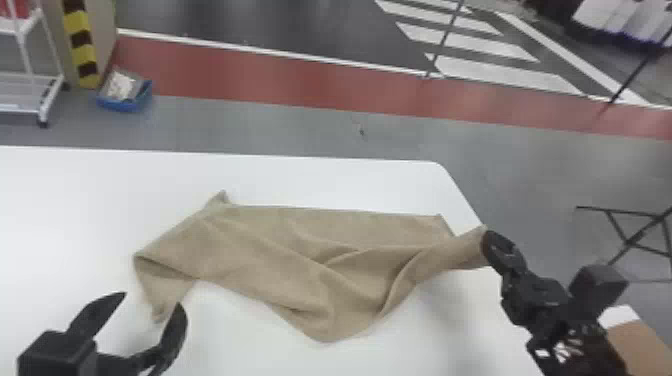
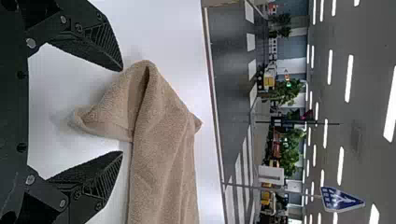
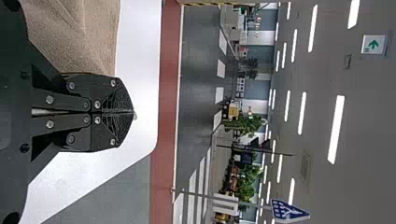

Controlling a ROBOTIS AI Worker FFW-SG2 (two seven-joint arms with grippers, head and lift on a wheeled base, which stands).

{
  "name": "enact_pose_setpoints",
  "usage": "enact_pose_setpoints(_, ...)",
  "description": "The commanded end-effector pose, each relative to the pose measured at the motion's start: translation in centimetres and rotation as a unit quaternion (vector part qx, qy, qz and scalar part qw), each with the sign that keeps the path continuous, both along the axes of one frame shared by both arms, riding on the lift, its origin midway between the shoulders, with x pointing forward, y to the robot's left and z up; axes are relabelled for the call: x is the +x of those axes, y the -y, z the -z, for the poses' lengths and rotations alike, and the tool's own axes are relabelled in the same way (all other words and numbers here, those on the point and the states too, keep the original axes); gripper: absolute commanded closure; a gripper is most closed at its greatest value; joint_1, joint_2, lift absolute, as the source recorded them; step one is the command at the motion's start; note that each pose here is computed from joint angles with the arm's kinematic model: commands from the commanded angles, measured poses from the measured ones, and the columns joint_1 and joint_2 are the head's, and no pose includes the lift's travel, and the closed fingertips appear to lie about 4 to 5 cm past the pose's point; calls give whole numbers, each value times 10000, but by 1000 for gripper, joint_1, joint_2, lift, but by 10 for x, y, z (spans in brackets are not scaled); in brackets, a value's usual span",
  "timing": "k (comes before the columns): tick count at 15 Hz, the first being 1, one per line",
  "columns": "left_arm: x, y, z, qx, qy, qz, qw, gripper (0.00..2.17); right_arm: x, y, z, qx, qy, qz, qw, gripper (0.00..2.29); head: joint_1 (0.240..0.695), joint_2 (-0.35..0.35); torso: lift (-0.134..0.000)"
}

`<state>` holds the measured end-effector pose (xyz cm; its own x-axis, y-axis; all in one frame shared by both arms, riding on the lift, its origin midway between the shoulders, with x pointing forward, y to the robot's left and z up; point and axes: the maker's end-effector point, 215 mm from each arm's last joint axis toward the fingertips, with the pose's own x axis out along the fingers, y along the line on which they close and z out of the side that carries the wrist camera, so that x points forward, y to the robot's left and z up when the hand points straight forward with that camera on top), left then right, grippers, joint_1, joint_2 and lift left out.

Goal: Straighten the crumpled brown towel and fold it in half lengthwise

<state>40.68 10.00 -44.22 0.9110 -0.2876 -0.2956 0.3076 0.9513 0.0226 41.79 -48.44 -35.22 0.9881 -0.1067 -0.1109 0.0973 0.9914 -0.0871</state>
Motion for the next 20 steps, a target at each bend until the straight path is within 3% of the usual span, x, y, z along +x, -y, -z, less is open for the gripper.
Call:
enact_pose_setpoints(1, -7, 1, 5, -19, -50, 19, 10000, 333, 0, -1, 0, 9, -23, 4, 10000, 1835, 695, -350, -124)
enact_pose_setpoints(6, -11, 9, 14, -28, -112, 86, 9999, 336, 0, -6, -1, 61, -75, -27, 9999, 1835, 695, -350, -124)
enact_pose_setpoints(10, -10, 12, 21, -83, -66, 78, 9999, 424, -2, -7, 6, 106, -159, -84, 9998, 1835, 695, -350, -124)
enact_pose_setpoints(11, -10, 12, 21, -79, -65, 77, 9999, 542, -2, -7, 6, 112, -163, -84, 9998, 1835, 695, -350, -124)
enact_pose_setpoints(20, -12, 13, 32, 54, -135, 101, 9998, 643, -6, -7, 10, 196, -172, -138, 9996, 1835, 695, -350, -124)
